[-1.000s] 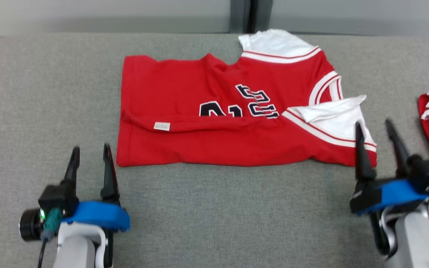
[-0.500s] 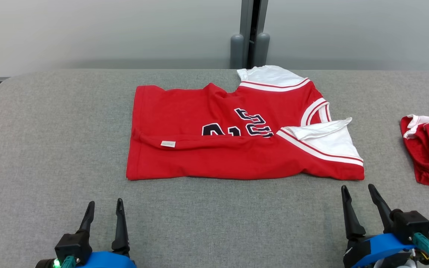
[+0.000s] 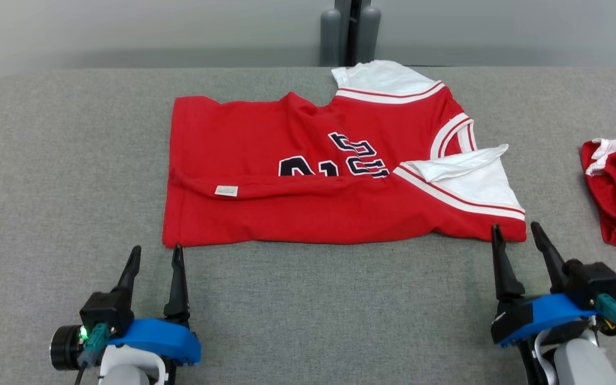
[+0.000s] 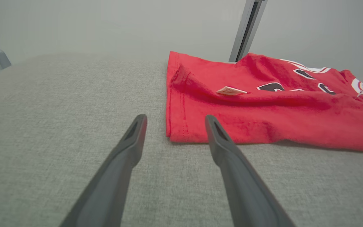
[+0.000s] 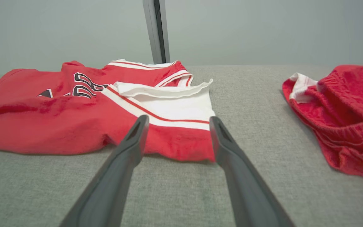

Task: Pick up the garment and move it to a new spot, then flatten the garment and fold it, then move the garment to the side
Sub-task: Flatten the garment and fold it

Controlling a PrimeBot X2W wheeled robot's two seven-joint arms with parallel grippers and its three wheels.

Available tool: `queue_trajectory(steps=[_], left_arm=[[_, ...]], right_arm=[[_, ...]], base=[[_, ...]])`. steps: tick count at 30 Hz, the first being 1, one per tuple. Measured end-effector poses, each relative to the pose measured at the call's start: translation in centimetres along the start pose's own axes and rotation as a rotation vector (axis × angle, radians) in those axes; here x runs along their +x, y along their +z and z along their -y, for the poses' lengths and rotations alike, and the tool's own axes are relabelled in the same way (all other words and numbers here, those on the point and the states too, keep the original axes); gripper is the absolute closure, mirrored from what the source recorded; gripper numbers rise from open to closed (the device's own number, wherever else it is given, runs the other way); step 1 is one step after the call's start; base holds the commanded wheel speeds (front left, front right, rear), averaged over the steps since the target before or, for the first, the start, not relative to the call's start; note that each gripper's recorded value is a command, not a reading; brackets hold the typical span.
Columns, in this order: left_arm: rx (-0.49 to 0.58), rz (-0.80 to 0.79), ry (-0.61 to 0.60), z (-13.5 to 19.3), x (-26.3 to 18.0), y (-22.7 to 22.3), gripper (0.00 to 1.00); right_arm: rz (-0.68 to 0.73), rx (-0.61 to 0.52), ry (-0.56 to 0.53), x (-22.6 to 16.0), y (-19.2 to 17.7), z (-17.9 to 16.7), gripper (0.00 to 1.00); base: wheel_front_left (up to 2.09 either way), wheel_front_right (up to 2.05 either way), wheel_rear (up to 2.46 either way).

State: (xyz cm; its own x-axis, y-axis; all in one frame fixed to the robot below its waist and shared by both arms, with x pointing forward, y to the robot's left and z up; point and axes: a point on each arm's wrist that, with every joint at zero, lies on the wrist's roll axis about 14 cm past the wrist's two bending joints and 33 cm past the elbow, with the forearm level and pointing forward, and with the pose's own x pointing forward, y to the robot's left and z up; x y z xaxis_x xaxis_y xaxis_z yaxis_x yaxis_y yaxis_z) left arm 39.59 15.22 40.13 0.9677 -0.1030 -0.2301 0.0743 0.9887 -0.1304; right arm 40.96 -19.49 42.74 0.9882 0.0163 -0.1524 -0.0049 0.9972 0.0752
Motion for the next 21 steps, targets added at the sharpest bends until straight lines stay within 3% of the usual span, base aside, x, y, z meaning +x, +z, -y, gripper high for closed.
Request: queue_trajectory(steps=[10,21], left_arm=[[-0.032,-0.135,0.003,-0.7,3.8,-4.0,0.00],[-0.080,-0.158,-0.025,0.1,5.2,-4.8,0.00]], right_arm=[[-0.024,-0.012,-0.051,3.6,-0.9,1.9,0.00],[-0.055,-0.013,-0.108,4.7,-1.9,3.7,0.00]], base=[[0.00,0.00,0.00],[0.00,0.00,0.00]])
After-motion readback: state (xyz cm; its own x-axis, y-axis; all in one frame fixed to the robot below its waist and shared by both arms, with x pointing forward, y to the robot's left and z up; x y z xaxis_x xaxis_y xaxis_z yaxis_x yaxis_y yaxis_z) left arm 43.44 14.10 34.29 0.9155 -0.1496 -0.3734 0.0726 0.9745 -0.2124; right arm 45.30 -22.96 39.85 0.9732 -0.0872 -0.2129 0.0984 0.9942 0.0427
